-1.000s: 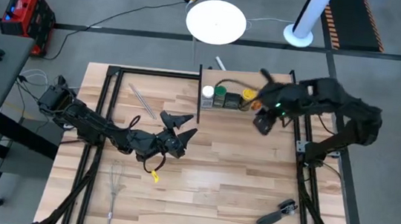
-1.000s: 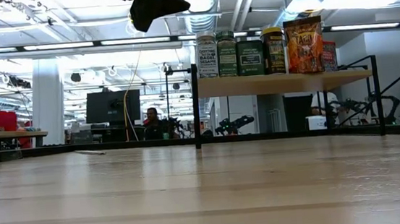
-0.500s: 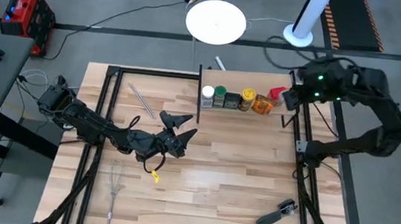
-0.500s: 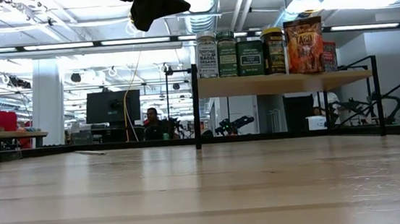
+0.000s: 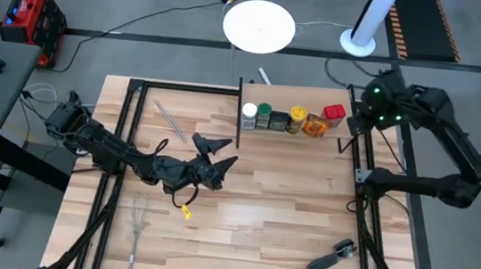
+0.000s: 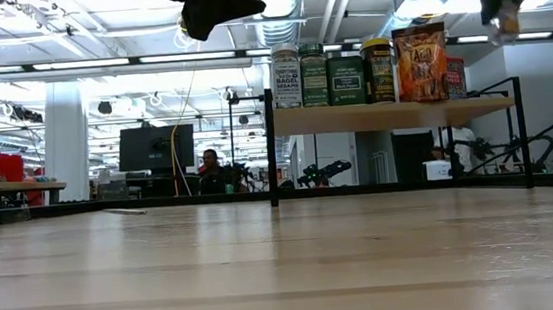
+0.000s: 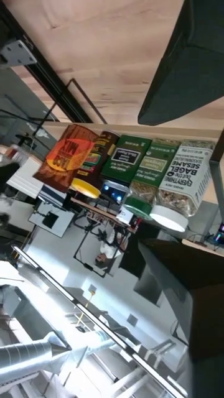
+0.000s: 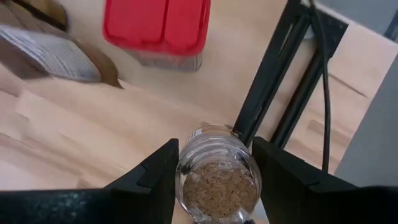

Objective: Shelf spices
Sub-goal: Put the transparent seasoning bottle on the shelf

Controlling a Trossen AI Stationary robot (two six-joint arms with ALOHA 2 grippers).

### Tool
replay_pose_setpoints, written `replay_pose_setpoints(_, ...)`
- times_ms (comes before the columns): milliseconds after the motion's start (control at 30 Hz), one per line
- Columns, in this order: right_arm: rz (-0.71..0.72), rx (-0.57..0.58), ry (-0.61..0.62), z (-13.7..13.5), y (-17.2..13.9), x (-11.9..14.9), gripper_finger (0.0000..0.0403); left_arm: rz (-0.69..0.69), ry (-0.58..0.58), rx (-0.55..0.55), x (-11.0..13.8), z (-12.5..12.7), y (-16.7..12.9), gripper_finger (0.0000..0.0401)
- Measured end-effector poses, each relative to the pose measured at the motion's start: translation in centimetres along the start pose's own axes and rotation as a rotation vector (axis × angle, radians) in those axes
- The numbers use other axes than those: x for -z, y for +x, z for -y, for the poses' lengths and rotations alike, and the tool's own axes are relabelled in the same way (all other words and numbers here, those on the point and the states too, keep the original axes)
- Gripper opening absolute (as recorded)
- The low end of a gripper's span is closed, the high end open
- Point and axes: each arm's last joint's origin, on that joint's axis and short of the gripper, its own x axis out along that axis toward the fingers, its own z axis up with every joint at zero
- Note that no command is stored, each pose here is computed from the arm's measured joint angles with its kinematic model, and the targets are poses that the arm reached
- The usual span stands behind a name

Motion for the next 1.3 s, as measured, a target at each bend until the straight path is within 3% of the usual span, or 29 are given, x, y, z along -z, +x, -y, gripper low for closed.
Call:
replay_pose_setpoints(167, -0.083, 0.016, -0.032, -0.4, 2.3, 0.1, 0.0181, 0.018, -0.013, 0.01, 0.0, 0.0, 0.0, 0.0304)
replay_pose_setpoints(767, -0.052, 0.027, -0.091, -1.1, 7.4, -0.2, 0.0181, 0.009, -0.031, 0.019, 0.1, 0.1, 0.1, 0.0304)
replay_pose_setpoints(1100, -0.005, 0.045, -0.119, -1.2, 7.7, -0.6, 0.0181, 0.006, -0.038, 0.017, 0.2, 0.1, 0.2, 0.0304)
replay_pose_setpoints(1300, -0.003, 0.045, -0.118, -1.2, 7.7, -0.6, 0.0236, 0.006, -0.038, 0.017, 0.2, 0.1, 0.2, 0.0304)
